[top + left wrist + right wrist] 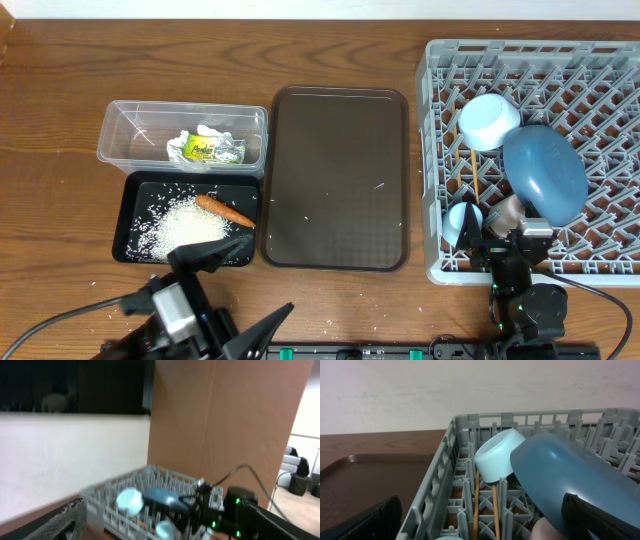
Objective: Sort waste into correct bins and load items into the dishwasher rack
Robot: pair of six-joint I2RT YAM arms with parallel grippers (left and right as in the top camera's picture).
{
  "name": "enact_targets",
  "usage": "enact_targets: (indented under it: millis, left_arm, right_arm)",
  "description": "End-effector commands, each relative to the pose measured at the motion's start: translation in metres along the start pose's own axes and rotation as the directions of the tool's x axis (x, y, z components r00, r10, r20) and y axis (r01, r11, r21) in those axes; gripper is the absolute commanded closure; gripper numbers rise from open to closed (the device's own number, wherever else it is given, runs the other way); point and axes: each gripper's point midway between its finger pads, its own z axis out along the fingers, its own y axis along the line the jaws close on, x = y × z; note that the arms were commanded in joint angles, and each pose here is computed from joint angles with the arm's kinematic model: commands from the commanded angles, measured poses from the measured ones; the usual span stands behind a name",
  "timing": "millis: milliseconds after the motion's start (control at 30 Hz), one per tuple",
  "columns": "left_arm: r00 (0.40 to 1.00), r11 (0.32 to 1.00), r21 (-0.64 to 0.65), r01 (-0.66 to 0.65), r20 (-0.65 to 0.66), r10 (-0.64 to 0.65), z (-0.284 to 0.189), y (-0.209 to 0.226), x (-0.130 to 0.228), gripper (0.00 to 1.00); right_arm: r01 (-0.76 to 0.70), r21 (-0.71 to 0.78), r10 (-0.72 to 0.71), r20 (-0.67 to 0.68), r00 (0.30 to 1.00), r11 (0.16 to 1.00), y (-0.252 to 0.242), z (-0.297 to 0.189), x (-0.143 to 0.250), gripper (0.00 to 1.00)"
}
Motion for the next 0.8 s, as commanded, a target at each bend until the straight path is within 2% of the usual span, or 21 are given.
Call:
enact_targets:
  millis: [0, 233, 400, 667, 767]
  left_arm:
    - [1.0, 1.0, -0.001, 0.006, -0.023, -0.006, -0.001, 0.007, 0.025, 0.04]
    - [0.996, 0.998, -0.04, 0.057, -0.064, -0.06, -0.002, 0.029, 0.077, 0.03]
    - [0.99, 0.99, -0.097, 0.101, -0.086, -0.11, -0.001, 0.048, 0.1, 0.04]
    - [0.986, 0.935, -0.328, 0.131, -0.054, -0.157, -0.005, 0.099, 0.126, 0.04]
    - [0.994, 0.914, -0.392, 0.1, 0.01, -0.104, -0.007, 0.113, 0.115, 0.04]
  right_arm:
    - [-0.013, 0.016, 0.013, 0.003, 1.0, 1.0, -0.003, 0.0, 0.0, 0.01]
    - [-0.013, 0.015, 0.013, 0.003, 1.0, 1.0, -0.003, 0.0, 0.0, 0.01]
    - [-0.013, 0.015, 0.013, 0.003, 1.0, 1.0, -0.003, 0.0, 0.0, 0.01]
    - [-0.013, 0.016, 0.013, 0.003, 1.0, 1.0, -0.003, 0.0, 0.0, 0.01]
    - [-0.013, 0.016, 0.013, 0.003, 1.0, 1.0, -0.003, 0.0, 0.0, 0.01]
